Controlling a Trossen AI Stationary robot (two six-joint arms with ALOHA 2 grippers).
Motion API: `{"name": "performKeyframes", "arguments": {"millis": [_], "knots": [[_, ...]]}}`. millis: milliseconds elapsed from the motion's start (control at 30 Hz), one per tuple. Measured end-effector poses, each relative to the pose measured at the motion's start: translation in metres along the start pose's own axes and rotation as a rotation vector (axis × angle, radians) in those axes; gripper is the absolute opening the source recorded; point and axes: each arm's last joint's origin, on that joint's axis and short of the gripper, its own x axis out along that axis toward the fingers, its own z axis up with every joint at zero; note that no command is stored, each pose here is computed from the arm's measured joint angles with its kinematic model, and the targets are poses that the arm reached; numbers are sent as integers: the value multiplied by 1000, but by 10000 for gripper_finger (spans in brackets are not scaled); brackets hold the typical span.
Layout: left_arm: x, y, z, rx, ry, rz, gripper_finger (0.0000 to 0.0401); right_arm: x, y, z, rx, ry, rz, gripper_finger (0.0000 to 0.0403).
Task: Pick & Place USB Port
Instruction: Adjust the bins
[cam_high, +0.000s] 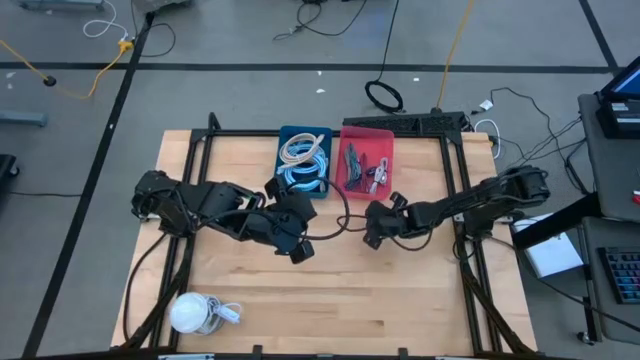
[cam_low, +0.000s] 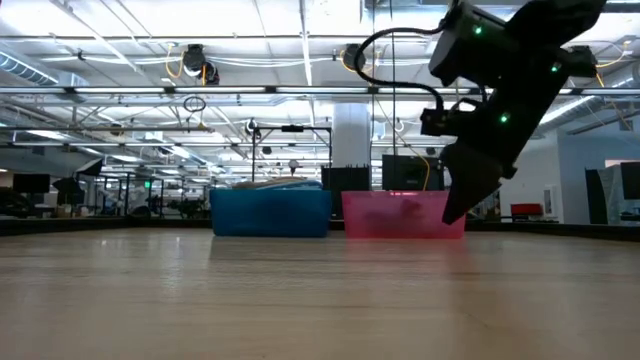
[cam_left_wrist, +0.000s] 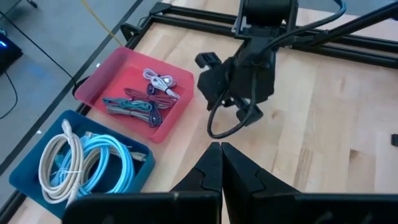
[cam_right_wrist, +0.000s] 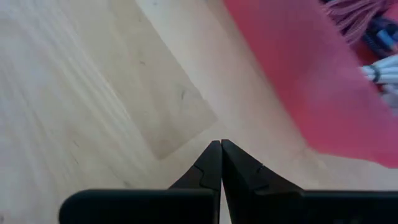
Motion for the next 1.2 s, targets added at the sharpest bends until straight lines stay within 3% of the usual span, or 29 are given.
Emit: {"name": "performKeyframes", "arguments": {"millis": [767, 1200], "knots": [[-5, -5, -9, -7, 44, 8, 0, 22, -34, 12, 50, -11, -245, 0], [-5, -3, -12, -5, 69, 25, 0, 22, -36, 15, 81, -39, -258, 0]]}}
